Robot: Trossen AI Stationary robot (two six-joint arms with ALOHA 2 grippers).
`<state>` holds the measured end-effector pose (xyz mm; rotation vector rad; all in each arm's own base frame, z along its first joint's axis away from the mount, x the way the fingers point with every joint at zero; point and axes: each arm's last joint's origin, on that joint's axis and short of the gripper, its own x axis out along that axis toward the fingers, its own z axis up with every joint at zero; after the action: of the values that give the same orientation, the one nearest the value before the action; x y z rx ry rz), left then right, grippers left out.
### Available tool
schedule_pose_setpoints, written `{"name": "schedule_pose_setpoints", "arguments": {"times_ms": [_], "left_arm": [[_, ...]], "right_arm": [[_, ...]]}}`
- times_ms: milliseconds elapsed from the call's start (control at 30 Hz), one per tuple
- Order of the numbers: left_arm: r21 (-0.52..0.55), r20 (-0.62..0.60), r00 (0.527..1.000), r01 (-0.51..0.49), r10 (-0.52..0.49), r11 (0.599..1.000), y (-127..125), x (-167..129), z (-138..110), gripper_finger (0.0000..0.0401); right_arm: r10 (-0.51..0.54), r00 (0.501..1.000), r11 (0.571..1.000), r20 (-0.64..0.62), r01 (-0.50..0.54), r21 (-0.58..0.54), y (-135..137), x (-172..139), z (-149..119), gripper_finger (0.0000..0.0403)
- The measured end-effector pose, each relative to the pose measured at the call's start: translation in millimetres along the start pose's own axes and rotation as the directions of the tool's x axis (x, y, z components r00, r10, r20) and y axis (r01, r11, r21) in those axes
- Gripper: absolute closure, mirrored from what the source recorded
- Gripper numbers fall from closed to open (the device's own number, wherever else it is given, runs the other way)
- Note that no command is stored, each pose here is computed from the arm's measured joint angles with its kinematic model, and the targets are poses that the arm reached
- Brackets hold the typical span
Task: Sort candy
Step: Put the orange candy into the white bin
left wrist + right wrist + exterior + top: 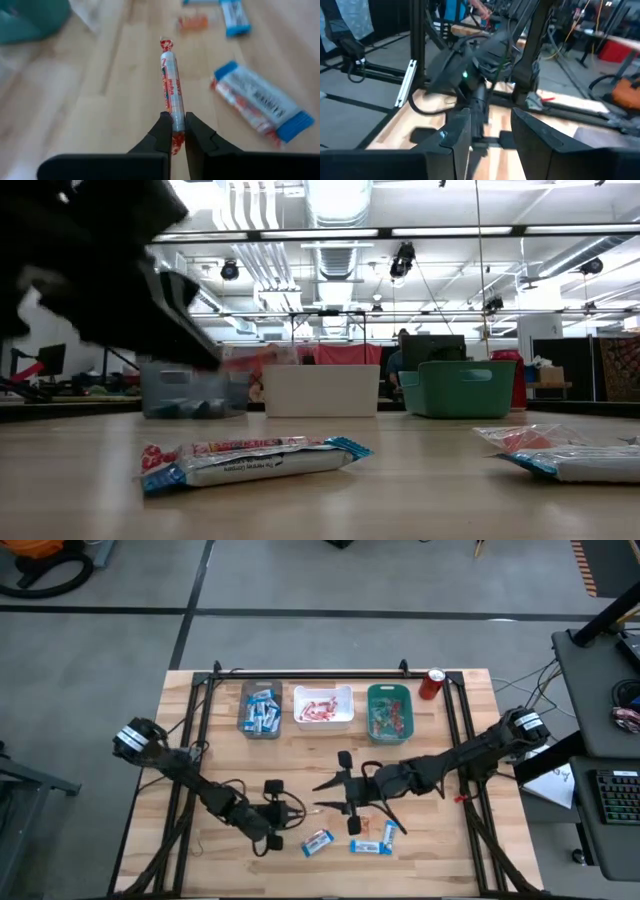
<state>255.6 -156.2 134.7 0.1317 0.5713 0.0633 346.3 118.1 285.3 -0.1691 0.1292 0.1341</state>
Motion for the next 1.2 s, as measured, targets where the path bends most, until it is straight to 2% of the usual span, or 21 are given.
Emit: {"name": "schedule_pose_setpoints", "arguments": {"times_ms": [233, 400, 533, 667, 833, 1033, 1200], "left_arm": [[-0.029, 0.16, 0.985, -0.066, 0.07, 0.997, 2.7, -47.6, 12.5, 0.0401], [-0.069, 0.257, 0.962, -0.077, 0.092, 0.995, 4.0, -80.3, 17.7, 0.0401], [-0.12, 0.314, 0.944, -0.068, 0.103, 0.99, 4.0, -92.7, 20.3, 0.0401], [-0.136, 0.33, 0.938, -0.063, 0.105, 0.989, 3.9, -93.3, 23.1, 0.0401], [-0.14, 0.373, 0.912, -0.127, 0.171, 0.982, 3.2, -86.7, 35.9, 0.0401], [-0.084, 0.436, 0.878, -0.18, 0.199, 0.98, -1.0, -77.7, 53.8, 0.0398], [-0.053, 0.437, 0.875, -0.207, 0.209, 0.977, -6.5, -70.6, 61.0, 0.0397]], "right_arm": [[0.0, 1.0, 0.996, 0.002, 0.0, -0.095, -3.9, -4.3, 0.3, 0.0271], [0.035, 0.999, 0.994, -0.021, -0.036, -0.101, -3.9, -4.3, -12.8, 0.0271], [0.088, 0.995, 0.993, 0.05, -0.084, -0.08, -2.7, -6.7, -20.5, 0.0271], [0.104, 0.985, 0.993, 0.141, -0.096, -0.066, -2.0, -10.6, -24.2, 0.0271], [0.095, 0.978, 0.995, 0.183, -0.087, -0.053, -1.5, -8.0, -26.7, 0.0271], [0.071, 0.979, 0.997, 0.192, -0.062, -0.048, -5.6, 6.9, -36.6, 0.0271], [0.05, 0.982, 0.999, 0.182, -0.047, -0.018, -11.2, 17.6, -44.3, 0.0271]]}}
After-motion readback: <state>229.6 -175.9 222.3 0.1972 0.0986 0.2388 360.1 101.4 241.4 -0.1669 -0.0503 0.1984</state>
